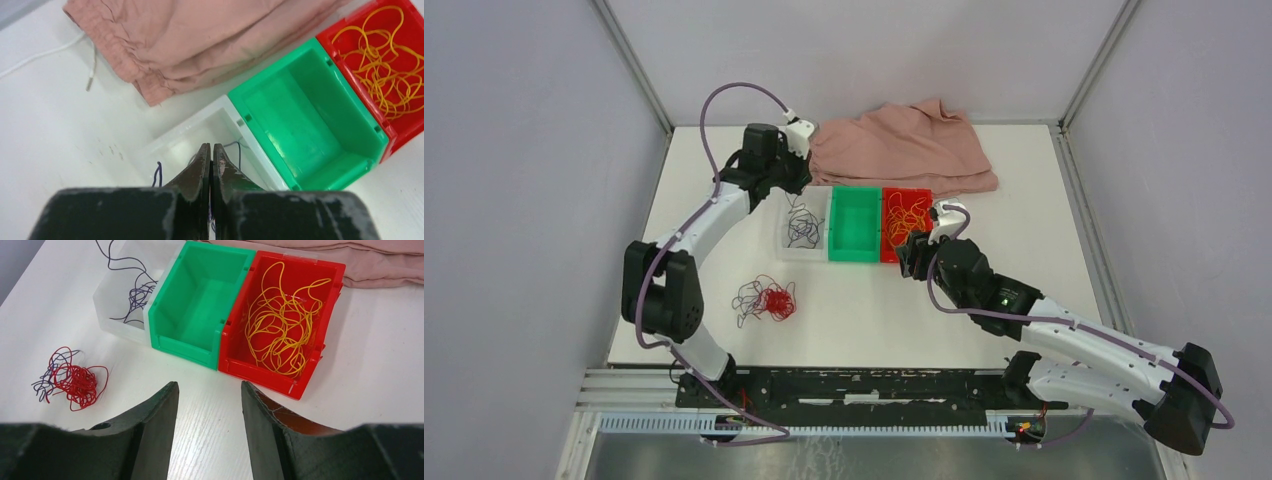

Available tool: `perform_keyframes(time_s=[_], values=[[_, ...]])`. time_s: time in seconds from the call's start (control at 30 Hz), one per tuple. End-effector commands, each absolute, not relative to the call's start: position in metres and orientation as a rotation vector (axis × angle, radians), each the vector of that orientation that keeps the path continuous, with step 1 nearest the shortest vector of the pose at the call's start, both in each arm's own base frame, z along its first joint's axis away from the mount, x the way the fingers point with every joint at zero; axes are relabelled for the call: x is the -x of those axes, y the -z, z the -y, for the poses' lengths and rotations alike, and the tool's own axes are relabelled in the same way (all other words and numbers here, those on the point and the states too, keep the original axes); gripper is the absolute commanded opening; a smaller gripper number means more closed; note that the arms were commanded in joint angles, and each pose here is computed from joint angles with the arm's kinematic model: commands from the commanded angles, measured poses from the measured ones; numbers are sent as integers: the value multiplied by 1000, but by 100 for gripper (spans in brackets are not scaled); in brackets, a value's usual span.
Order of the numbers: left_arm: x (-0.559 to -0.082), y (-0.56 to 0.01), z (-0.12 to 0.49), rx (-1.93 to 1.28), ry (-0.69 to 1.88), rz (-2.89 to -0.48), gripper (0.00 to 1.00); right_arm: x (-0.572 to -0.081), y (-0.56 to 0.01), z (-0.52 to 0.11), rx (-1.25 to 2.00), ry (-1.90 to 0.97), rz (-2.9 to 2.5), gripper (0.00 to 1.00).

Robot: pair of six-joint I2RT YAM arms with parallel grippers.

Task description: Untangle the cables

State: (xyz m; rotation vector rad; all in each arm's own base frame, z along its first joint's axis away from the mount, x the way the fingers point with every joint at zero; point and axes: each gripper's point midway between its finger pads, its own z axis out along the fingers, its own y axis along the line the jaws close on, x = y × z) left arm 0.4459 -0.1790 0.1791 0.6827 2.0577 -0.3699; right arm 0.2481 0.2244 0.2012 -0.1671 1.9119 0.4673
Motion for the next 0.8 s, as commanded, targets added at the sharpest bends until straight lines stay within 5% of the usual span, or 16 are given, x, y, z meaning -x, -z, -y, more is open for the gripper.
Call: perform_keyframes(time_s=[0.0,0.5,0.57,0.67,0.77], values=[[-432,-165,180,-629,410,-2082,3,-252,-226,-231,122,-536,-1860,55],[-440,-113,194,-607,528,-2147,6,-253,-225,-226,124,-499,-1862,55],[-444,-113,189,-583,564,-2147,14,-254,-226,-225,125,-491,-1861,55],[-450,-116,178,-592,526,-2154,43,-254,-227,-223,122,-487,-1857,55],[-453,-126,171,-615,463,-2131,46,-254,-229,-224,121,-492,-1855,55]])
